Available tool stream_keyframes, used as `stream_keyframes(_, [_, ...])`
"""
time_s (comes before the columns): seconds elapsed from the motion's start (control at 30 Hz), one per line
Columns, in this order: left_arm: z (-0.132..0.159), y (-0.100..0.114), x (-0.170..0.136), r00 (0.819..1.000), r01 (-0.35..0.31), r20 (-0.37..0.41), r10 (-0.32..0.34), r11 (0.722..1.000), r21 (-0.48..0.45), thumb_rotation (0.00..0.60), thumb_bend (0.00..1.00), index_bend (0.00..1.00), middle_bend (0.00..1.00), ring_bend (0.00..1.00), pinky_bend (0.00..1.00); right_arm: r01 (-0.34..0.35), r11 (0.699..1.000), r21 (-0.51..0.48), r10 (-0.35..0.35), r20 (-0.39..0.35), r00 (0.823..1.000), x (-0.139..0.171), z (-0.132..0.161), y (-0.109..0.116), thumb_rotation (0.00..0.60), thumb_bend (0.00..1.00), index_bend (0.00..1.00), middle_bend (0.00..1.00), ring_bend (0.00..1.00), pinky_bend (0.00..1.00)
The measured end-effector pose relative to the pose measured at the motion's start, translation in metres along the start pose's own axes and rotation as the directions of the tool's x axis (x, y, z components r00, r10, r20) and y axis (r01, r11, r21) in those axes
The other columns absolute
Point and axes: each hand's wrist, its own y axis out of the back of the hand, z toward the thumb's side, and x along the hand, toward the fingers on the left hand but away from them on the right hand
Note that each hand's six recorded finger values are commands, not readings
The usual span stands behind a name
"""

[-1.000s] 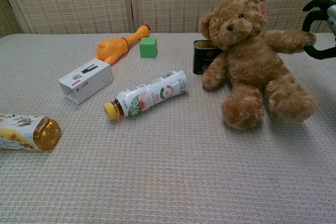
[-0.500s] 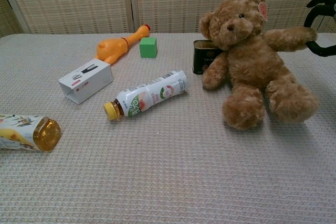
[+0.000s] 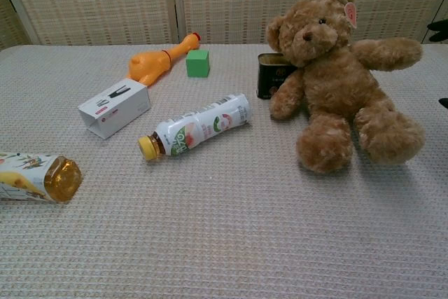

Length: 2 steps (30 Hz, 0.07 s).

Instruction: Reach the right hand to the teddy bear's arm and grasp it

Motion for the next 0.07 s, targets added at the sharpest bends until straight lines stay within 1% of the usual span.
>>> stream_keyframes(0.07, [0.002,0.000,0.000,1.000,0.001,0.004,-0.001,1.000,0.001,0.600,0.57,0.31,0.36,0.42,0.67,-0.039,0.999,0.000,0.039,0.016,0.999,0.022,-0.005,0.014,0.600,0.21,0.08,0.11,0.00,0.24])
